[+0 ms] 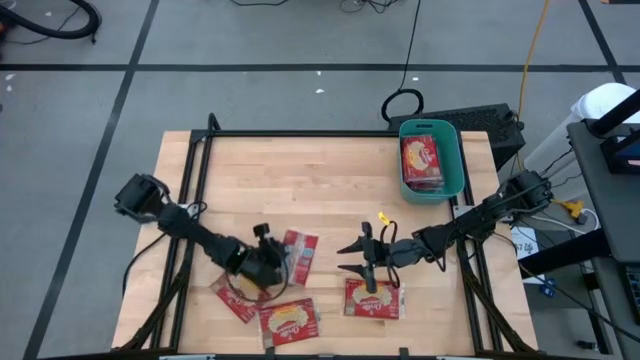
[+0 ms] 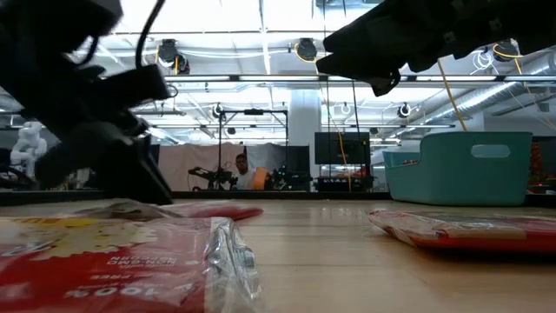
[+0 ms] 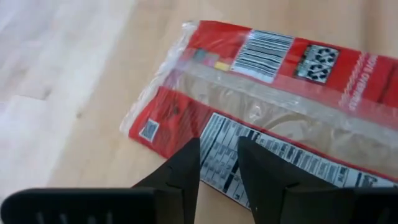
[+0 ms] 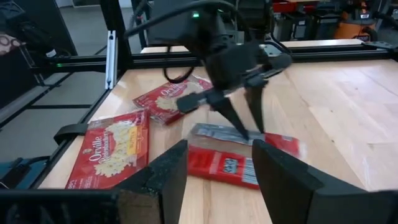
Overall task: Sort popcorn bags into baskets
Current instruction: Put the red popcorn bag into the green bin
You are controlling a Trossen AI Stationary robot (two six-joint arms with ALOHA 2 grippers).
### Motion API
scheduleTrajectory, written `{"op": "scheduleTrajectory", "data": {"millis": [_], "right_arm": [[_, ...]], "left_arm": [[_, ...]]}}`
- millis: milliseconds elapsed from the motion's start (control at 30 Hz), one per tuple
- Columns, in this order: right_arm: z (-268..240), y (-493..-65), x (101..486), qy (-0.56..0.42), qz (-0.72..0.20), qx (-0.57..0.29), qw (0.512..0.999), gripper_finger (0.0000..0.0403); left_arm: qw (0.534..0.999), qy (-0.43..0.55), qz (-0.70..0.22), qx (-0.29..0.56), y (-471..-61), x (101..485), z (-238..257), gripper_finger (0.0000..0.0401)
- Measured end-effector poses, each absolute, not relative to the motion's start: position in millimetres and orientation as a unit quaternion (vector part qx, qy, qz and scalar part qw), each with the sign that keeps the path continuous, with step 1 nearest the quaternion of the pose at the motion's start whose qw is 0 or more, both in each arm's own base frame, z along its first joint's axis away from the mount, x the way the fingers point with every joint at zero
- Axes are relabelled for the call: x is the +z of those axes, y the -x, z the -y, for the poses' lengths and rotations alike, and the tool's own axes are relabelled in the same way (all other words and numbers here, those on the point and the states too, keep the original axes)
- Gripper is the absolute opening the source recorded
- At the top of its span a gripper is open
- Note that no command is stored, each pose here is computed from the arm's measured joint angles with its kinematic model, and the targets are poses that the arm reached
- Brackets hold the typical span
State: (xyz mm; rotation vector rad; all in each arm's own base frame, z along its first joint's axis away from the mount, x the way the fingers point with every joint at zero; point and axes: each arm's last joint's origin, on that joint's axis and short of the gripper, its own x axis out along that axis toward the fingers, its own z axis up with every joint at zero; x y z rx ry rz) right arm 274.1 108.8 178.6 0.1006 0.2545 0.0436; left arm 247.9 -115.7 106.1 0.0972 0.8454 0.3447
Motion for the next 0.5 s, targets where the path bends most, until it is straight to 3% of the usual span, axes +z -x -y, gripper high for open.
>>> {"op": "scheduleTrajectory", "data": {"millis": [367,500], "right_arm": [[-109,-273,177,-0.044,-0.133,0.021,0.990,0.0171],[-109,-273,177,-0.048,-0.134,0.020,0.990,0.0171]], "left_arm": [[0.881,-0.066,-0.384,0.269,-265,99,43,0.0115],[0.888,-0.039,-0.389,0.244,-267,110,31,0.0115]]}}
